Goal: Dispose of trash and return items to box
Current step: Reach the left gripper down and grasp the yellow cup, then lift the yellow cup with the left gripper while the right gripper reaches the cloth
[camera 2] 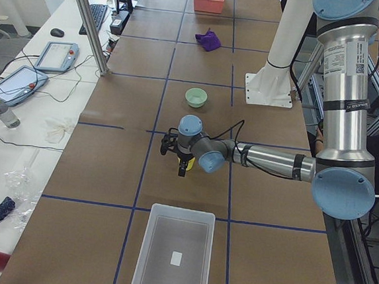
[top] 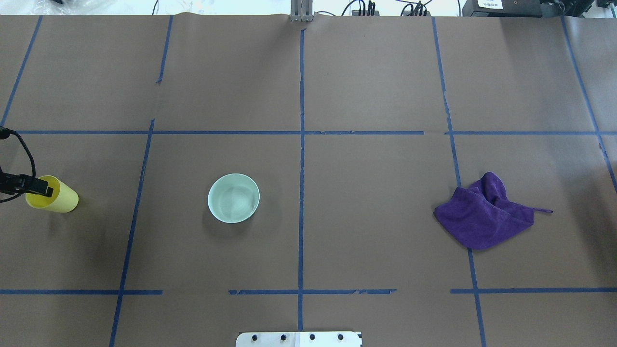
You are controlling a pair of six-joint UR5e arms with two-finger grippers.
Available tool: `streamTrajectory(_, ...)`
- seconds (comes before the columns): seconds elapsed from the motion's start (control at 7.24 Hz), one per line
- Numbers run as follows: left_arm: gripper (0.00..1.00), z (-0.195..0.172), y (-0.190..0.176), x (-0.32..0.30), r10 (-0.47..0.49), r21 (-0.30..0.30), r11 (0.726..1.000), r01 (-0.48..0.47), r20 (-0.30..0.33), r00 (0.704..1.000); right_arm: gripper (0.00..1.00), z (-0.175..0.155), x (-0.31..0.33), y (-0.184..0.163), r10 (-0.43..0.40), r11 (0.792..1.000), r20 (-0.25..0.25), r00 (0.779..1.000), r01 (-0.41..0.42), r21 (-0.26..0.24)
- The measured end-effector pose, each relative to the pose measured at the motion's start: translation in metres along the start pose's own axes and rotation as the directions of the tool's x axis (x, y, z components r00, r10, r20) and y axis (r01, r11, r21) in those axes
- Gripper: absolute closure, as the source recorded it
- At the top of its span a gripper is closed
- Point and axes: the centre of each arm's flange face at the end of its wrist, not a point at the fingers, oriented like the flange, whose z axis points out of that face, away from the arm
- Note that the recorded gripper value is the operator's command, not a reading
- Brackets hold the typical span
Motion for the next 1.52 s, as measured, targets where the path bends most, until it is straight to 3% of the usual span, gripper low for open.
streamTrajectory(0.14, 1.0, 0.003, 0.001, 0.001, -0.002, -0.005, 1.0, 0.002, 0.002, 1.0, 0.0, -0.001, -0.001, -0.001, -0.001, 1.0, 0.0, 1.0, 0.001, 0.001)
streamTrajectory(0.83, 1.0, -0.003, -0.002, 0.009, -0.004, -0.004, 1.0, 0.004, -0.02, 1.0, 0.0, -0.004, -0.01, -0.006, -0.011, 1.0, 0.007, 1.0, 0.01, 0.007)
streamTrajectory(0.97, 1.0, -0.011, 0.0, 0.014, -0.003, -0.018, 1.0, 0.002, -0.051, 0.999, 0.0, -0.006, -0.019, -0.007, -0.007, 1.0, 0.011, 1.0, 0.007, 0.009)
streamTrajectory(1.24, 1.0, -0.051, -0.005, 0.024, -0.02, -0.038, 0.999, 0.014, -0.152, 0.988, 0.0, 0.006, -0.057, -0.006, 0.021, 1.0, 0.012, 1.0, -0.021, -0.011)
streamTrajectory(1.52, 1.0, -0.088, -0.011, 0.038, -0.041, -0.026, 0.999, 0.037, -0.168, 0.985, 0.0, 0.024, -0.105, 0.004, 0.035, 0.999, -0.023, 0.999, -0.035, -0.031)
